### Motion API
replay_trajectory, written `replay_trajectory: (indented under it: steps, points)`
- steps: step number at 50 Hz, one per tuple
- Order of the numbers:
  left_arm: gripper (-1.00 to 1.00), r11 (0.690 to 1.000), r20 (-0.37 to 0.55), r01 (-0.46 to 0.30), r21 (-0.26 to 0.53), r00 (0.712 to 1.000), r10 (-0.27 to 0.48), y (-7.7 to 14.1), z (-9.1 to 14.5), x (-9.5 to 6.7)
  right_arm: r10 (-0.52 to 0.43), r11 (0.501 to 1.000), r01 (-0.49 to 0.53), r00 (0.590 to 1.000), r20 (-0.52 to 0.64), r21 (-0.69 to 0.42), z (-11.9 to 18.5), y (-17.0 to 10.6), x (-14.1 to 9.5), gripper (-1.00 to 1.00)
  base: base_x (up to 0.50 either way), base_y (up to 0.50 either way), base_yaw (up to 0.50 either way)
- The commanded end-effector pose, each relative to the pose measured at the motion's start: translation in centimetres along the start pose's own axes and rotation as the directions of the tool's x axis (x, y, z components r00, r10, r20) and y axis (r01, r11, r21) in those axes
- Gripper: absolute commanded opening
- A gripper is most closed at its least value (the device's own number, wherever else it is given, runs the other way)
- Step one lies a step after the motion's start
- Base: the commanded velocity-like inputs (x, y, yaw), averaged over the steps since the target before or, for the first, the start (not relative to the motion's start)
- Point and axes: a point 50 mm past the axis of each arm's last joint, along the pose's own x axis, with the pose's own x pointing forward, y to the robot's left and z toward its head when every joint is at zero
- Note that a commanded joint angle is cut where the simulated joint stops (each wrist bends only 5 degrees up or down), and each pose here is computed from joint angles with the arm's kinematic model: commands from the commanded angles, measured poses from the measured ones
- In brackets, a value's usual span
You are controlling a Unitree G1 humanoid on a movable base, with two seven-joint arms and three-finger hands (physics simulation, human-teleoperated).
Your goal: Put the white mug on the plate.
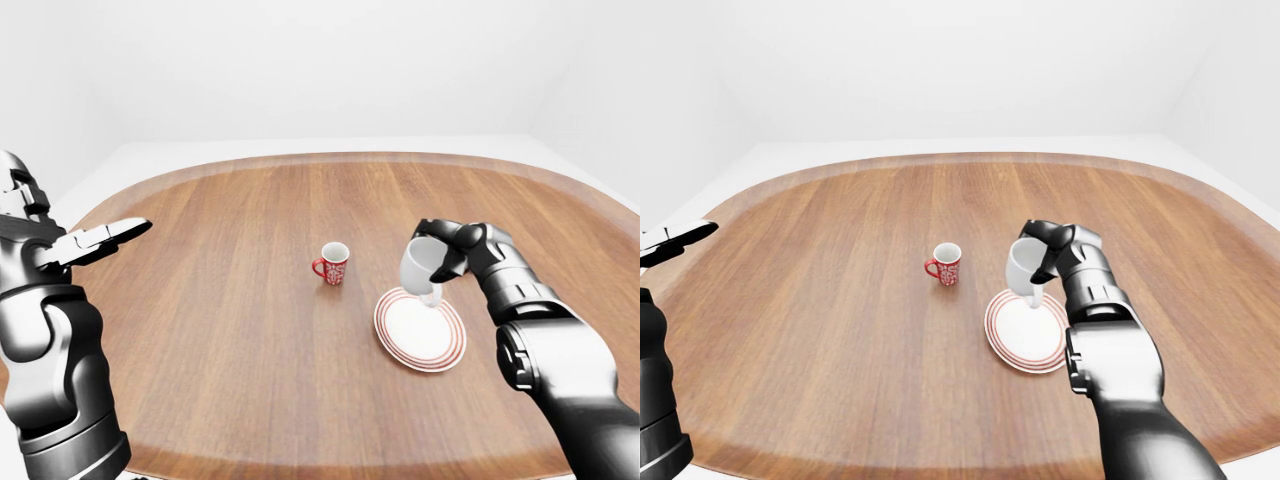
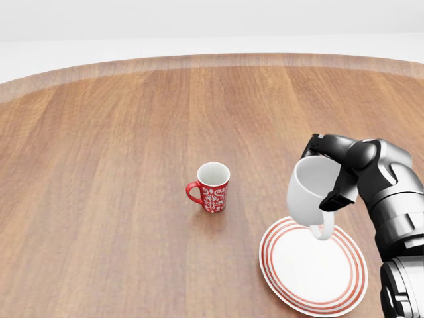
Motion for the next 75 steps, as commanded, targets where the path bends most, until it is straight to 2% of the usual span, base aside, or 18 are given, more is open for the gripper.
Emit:
replay_trajectory:
  steps: [1,8,13,35,47,55,65,75]
  points:
    - [1.0,1.0,0.002,-0.002,-0.002,1.0,0.002,0.0,0.1,0.0,0.01,0.996,-0.009,1.0,-0.014,0.088,-1.2,1.2,0.6,-1.0,0.0,0.0,0.0]
    - [1.0,1.0,0.004,0.0,-0.001,1.0,0.0,0.0,0.1,0.0,0.003,0.996,0.001,0.999,-0.043,0.089,-2.2,1.9,0.8,-1.0,0.0,0.0,0.0]
    - [1.0,1.0,0.001,0.0,0.0,1.0,0.0,0.0,0.0,0.0,-0.021,0.999,0.025,0.997,-0.077,0.047,-2.8,2.1,0.9,-1.0,0.0,0.0,0.0]
    - [1.0,1.0,-0.001,0.0,0.001,1.0,0.0,0.0,0.0,0.0,0.003,0.998,0.004,0.994,-0.105,0.064,-3.8,4.7,1.7,-1.0,0.0,0.0,0.0]
    - [1.0,1.0,-0.005,0.002,0.003,1.0,-0.002,0.0,-0.1,0.0,-0.051,0.997,0.06,0.988,-0.144,0.056,-5.1,5.6,1.8,-1.0,0.0,0.0,0.0]
    - [1.0,1.0,0.002,0.001,-0.001,1.0,-0.001,0.0,0.1,0.0,-0.062,0.996,0.071,0.987,-0.15,0.054,-5.2,6.1,1.9,-1.0,0.0,0.0,0.0]
    - [1.0,1.0,-0.001,0.001,-0.001,1.0,-0.001,0.0,0.0,0.0,-0.123,0.99,0.132,0.982,-0.142,0.055,-4.8,5.8,2.0,-1.0,0.0,0.0,0.0]
    - [1.0,1.0,-0.005,0.0,0.0,1.0,0.0,0.0,-0.1,0.0,-0.118,0.991,0.126,0.982,-0.15,0.046,-5.0,6.6,2.1,-1.0,0.0,0.0,0.0]
